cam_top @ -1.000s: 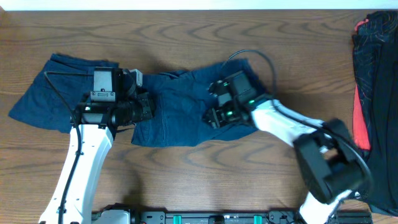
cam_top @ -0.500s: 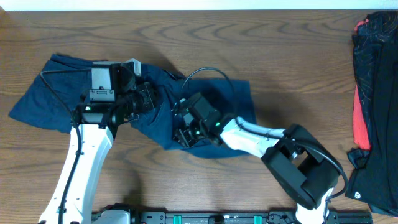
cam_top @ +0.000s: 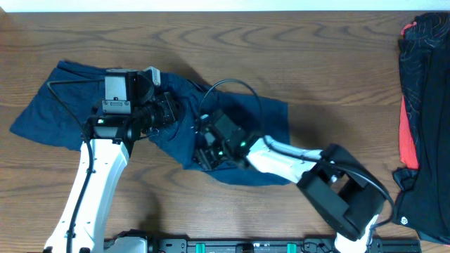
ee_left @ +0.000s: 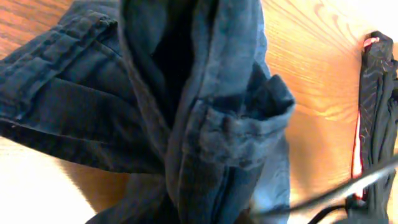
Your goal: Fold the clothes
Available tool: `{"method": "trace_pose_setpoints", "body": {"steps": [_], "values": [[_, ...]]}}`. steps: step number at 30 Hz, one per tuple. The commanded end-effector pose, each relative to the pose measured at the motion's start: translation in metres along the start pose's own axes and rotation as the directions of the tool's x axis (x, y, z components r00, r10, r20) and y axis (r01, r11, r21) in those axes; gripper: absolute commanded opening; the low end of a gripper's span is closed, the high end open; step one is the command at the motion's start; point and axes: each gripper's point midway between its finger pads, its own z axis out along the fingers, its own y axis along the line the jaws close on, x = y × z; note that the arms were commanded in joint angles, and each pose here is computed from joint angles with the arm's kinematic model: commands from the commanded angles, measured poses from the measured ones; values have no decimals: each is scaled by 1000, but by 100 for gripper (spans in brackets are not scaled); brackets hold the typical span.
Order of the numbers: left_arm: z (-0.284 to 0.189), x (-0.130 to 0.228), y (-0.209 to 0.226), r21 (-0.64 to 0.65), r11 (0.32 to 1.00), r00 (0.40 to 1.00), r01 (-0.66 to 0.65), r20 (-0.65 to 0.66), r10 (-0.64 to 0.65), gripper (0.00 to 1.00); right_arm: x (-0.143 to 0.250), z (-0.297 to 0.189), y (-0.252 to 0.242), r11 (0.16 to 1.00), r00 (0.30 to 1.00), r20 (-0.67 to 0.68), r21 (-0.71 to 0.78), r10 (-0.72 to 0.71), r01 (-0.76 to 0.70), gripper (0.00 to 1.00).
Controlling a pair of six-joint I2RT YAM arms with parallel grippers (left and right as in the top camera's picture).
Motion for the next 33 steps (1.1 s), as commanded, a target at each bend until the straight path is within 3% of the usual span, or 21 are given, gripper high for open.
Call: {"method": "trace_pose_setpoints", "body": {"steps": [1, 6, 13, 22, 26, 33], "values": [[-4, -7, -12, 37, 999, 1000, -8, 14, 7, 6, -7, -29, -44, 990, 995, 33, 104, 94, -97, 57], [-4, -7, -12, 36, 999, 1000, -11, 15, 11, 6, -13, -92, -83, 957, 978, 73, 203, 196, -207, 58], [-4, -8, -12, 36, 999, 999, -30, 16, 30, 6, 33, -148, -167, 816, 934, 27, 477, 357, -326, 54], [-4, -12, -14, 46, 999, 999, -12, 34, 11, 6, 57, -136, -210, 777, 920, -38, 549, 391, -307, 50], [-5, -18, -18, 62, 997, 997, 50, 52, -54, 6, 61, -123, -216, 778, 916, -59, 552, 397, -302, 48], [1, -12, -37, 98, 994, 998, 54, 40, -58, 6, 84, -89, -213, 801, 893, -160, 529, 420, -282, 43]]}}
